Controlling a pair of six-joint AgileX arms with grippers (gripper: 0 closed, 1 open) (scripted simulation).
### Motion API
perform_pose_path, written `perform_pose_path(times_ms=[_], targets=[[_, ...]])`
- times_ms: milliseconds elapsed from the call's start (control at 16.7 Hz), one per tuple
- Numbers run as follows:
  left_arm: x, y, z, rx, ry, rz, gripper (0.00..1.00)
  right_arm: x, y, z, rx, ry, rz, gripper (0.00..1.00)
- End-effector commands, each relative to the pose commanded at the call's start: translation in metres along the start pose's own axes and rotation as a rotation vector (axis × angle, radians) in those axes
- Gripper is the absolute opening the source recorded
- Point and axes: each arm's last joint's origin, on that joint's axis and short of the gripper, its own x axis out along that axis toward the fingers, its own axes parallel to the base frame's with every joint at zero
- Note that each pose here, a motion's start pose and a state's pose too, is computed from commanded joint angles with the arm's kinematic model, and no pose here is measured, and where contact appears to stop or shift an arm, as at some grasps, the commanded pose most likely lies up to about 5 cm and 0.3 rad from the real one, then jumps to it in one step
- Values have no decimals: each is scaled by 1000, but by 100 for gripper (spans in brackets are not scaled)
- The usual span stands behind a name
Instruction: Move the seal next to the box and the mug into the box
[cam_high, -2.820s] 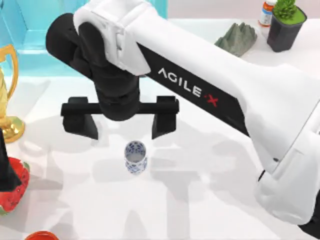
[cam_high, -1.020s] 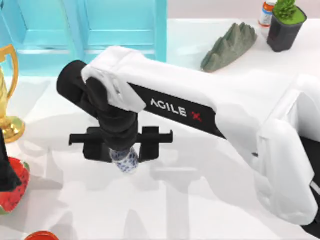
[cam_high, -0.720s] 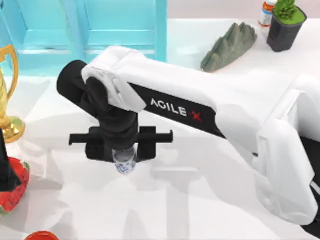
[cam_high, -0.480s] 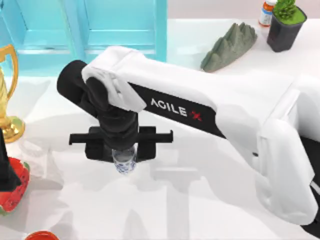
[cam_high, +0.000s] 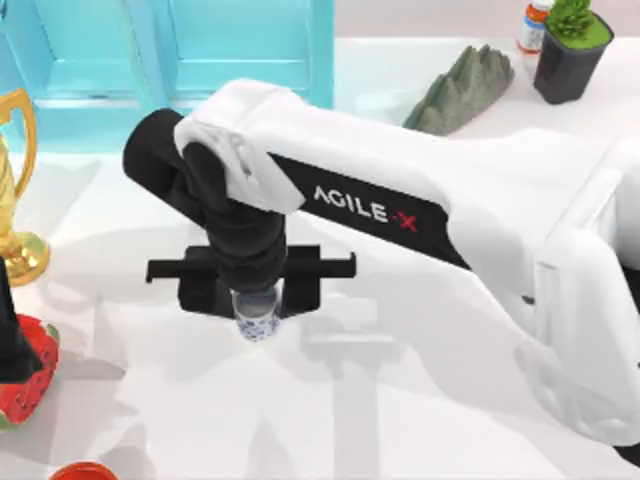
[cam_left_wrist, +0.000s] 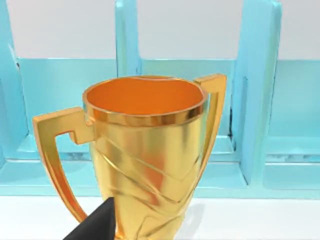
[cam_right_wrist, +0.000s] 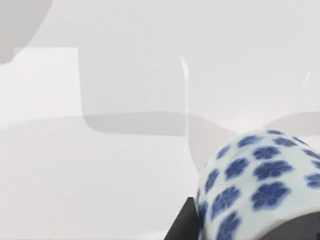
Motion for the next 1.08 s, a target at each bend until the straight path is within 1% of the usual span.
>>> perform_pose_path(times_ms=[360,480,600,900,1080], targets=[[0,0,0,0,0,0,100,-71,-64,9,2,-14,13,0],[0,0,0,0,0,0,100,-85,-83,7,0,-5,7,0],[0,0,0,0,0,0,100,-89,-90,6,-2,2,1,0],[0,0,0,0,0,0,100,-87,-92,7,-3,2,-4,0],[0,0,0,0,0,0,100,-84,-126,24,5,23,-31,0]])
